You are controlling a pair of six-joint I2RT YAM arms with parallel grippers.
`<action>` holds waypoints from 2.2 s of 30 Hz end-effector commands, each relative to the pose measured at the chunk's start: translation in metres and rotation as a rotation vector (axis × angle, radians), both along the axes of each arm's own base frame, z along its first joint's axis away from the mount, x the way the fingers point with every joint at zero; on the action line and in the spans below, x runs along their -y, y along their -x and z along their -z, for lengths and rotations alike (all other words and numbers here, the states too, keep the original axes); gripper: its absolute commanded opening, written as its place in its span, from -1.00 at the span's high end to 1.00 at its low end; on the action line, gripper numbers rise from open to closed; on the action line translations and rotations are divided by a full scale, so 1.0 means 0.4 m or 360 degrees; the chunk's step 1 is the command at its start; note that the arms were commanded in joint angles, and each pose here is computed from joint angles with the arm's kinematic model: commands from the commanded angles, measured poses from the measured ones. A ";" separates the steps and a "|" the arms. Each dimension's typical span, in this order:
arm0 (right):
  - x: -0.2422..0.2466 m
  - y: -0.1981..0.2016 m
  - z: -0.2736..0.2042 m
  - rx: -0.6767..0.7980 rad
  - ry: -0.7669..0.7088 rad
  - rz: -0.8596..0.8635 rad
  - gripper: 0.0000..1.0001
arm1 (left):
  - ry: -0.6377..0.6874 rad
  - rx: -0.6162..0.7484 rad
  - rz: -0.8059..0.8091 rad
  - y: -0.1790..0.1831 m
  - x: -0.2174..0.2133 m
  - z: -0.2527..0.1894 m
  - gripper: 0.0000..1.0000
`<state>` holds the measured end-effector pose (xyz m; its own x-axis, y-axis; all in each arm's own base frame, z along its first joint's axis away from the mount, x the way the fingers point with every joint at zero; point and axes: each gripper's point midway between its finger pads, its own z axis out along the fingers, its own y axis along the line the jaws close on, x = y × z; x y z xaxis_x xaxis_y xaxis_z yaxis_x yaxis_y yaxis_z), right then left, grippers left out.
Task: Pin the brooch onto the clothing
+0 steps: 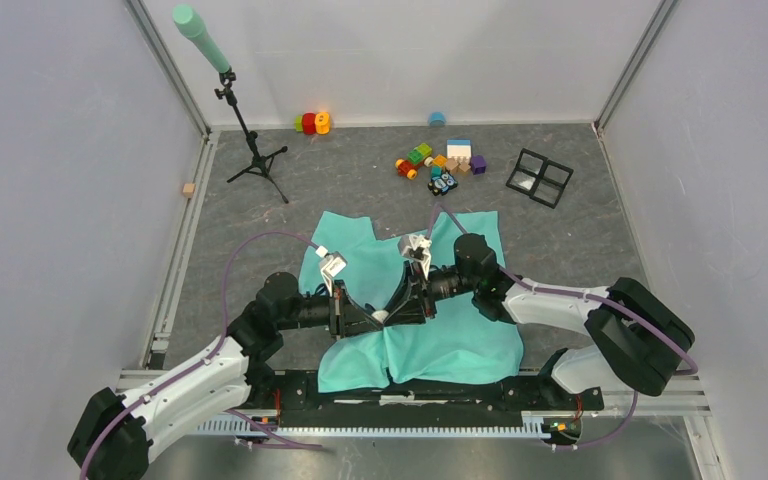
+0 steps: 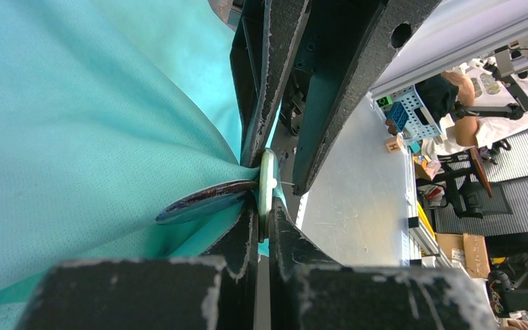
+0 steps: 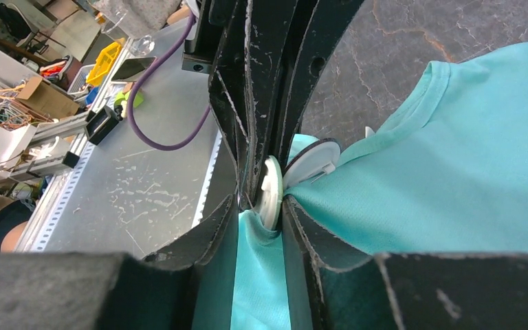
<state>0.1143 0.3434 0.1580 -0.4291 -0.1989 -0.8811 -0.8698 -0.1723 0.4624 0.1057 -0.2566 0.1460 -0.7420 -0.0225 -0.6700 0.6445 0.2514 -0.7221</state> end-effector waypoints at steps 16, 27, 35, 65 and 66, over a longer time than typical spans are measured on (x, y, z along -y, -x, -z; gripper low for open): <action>-0.014 -0.007 -0.047 0.0084 -0.0103 -0.0047 0.65 | 0.0049 0.0035 -0.0032 -0.011 0.002 -0.027 0.95; -0.020 -0.014 -0.038 0.0066 -0.0085 -0.0036 0.72 | 0.0046 0.0027 -0.0025 -0.013 0.006 -0.026 0.95; -0.031 -0.026 -0.025 0.0037 -0.0050 -0.0010 0.78 | 0.0047 0.0024 -0.0020 -0.014 0.008 -0.027 0.95; -0.055 -0.130 0.074 0.0044 0.0268 0.0354 0.92 | 0.0052 0.0031 -0.0022 -0.015 0.009 -0.030 0.95; -0.053 -0.138 0.080 0.0045 0.0284 0.0386 0.93 | 0.0051 0.0030 -0.0022 -0.015 0.008 -0.029 0.95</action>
<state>0.1344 0.3549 0.1239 -0.5105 -0.2984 -0.8064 -0.8415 -0.0195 0.5399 0.1116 -0.2502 0.1227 -0.7877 -0.0174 -0.6158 0.5734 0.3447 -0.7432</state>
